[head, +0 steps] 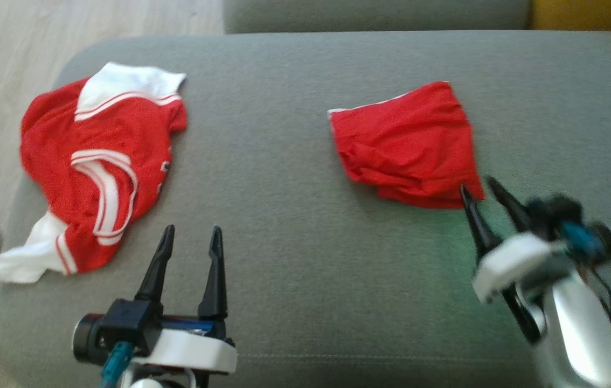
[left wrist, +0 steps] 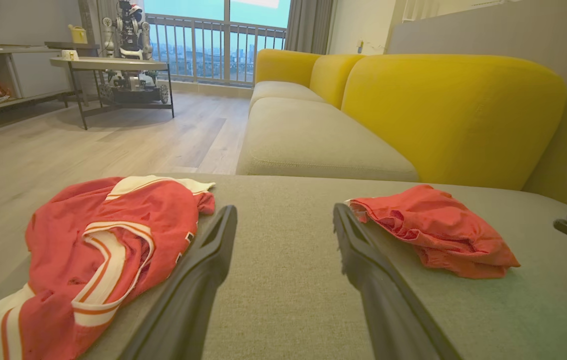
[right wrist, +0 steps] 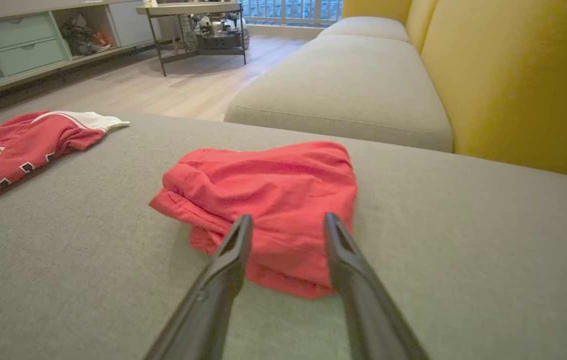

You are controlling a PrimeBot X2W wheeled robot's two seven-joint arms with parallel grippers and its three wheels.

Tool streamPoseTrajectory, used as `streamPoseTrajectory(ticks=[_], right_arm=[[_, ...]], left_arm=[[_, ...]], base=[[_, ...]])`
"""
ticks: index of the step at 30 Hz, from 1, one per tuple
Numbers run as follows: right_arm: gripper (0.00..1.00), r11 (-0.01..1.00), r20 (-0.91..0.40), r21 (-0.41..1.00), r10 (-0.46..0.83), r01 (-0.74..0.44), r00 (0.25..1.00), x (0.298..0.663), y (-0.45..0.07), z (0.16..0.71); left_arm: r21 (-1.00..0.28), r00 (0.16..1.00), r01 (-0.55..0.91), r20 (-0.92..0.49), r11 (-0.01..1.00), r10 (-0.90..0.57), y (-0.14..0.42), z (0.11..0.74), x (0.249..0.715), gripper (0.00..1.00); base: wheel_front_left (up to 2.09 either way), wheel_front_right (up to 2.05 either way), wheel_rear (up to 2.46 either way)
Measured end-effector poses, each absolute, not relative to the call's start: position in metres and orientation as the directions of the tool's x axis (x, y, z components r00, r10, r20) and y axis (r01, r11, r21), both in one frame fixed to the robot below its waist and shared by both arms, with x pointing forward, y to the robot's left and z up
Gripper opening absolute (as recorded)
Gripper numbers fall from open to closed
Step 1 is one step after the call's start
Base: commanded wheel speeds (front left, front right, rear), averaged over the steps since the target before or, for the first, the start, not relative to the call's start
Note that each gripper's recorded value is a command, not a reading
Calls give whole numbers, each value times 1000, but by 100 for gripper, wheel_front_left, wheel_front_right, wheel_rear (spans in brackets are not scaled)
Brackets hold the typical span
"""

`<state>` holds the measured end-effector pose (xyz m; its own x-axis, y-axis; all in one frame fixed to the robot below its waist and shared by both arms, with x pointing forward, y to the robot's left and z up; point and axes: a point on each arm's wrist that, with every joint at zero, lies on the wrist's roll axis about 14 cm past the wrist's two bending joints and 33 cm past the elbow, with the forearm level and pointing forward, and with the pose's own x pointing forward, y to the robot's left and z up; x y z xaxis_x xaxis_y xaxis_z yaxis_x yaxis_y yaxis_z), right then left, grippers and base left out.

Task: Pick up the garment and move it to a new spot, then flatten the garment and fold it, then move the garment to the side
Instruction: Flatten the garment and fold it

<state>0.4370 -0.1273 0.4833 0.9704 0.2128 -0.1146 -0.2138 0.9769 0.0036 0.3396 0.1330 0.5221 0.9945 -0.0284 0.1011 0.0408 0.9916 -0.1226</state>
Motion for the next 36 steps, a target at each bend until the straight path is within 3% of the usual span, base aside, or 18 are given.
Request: streamPoseTrajectory(ticks=[9,16,30,36], right_arm=[[0,891,-188,-169,390,-421,901,510,-62,484],[0,831,-333,-230,423,-507,843,531,-43,441],[0,709,-471,-146,564,-690,679,466,11,394],[0,726,-447,40,627,-686,638,423,30,395]], left_arm=[[-127,996,11,92,992,1,139,520,341,100],[-128,998,-14,61,992,22,144,511,348,100],[-132,997,-24,75,991,34,149,514,352,100],[-129,993,-12,113,992,27,147,525,350,100]], base=[[0,0,0],[0,0,0],[0,0,0],[0,0,0]])
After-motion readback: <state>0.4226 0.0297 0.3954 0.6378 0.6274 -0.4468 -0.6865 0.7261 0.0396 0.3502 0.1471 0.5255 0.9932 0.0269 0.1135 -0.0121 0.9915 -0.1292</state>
